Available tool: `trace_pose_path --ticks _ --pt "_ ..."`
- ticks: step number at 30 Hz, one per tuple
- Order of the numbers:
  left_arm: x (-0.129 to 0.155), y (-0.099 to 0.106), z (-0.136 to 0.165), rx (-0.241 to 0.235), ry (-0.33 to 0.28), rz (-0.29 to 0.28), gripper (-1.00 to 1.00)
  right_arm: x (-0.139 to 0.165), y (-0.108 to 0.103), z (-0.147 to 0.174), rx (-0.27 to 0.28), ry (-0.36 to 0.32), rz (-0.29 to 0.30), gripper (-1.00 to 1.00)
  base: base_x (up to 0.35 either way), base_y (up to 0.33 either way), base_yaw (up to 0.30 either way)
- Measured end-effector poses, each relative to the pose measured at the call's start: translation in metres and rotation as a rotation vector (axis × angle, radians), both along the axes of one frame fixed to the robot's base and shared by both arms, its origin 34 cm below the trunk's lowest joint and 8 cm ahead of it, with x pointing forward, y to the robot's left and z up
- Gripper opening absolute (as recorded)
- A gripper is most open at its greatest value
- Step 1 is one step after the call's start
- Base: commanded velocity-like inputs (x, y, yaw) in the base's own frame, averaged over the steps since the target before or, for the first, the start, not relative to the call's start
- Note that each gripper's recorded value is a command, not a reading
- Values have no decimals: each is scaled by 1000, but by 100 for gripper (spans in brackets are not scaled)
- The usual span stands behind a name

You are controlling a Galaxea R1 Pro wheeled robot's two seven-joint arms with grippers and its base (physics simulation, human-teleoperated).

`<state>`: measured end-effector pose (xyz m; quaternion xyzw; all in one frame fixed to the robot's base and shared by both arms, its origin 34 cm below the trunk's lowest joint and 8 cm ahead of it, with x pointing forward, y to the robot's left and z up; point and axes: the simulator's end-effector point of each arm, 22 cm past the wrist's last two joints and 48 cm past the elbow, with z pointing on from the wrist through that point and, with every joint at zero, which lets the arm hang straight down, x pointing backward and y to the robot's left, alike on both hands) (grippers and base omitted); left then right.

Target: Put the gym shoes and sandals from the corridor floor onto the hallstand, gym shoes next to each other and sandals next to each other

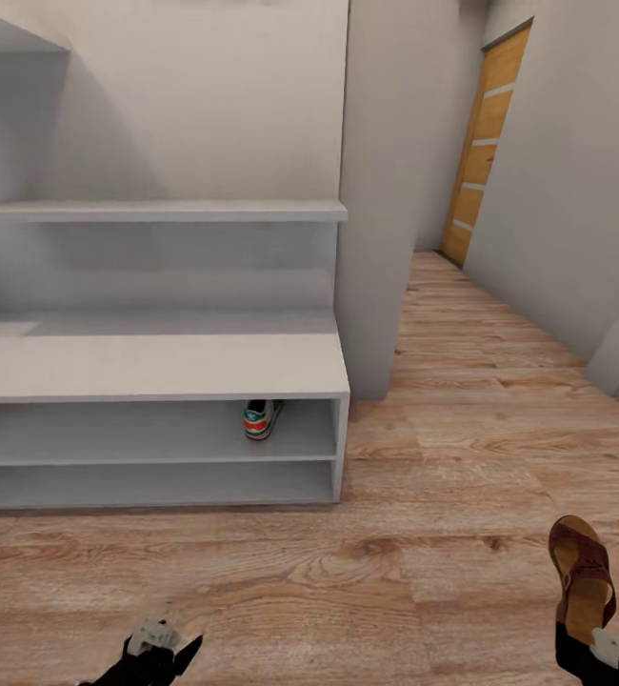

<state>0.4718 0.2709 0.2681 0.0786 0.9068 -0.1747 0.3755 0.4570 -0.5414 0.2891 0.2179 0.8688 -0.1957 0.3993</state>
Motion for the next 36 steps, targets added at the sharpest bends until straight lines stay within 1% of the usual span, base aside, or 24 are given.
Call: trace_pose_path --ticks 2,6,15,29,32,33,34,36 --pt "-25 10 -8 9 29 -14 100 0 1 -1 2 1 1 -100 0 0 0" --pt "-31 17 -10 20 38 -17 100 0 1 0 1 0 1 -100 0 0 0" --pt "-33 21 -10 25 42 -14 100 1 2 0 2 -5 0 -100 -15 30 0" --pt "-32 24 -11 29 42 -1 100 -3 3 -3 6 3 -5 -100 -122 269 0" --pt "-31 27 -10 28 40 15 100 -6 4 -5 9 10 -7 -100 -156 292 0" --pt "-30 30 -9 26 37 24 100 -7 4 -6 11 14 -9 -100 -161 292 0" --pt "-28 35 -8 22 33 47 100 -10 5 -8 13 20 -11 -100 -162 292 0" --pt "-28 38 -8 20 31 59 100 -10 5 -9 14 22 -11 -100 -162 292 0"
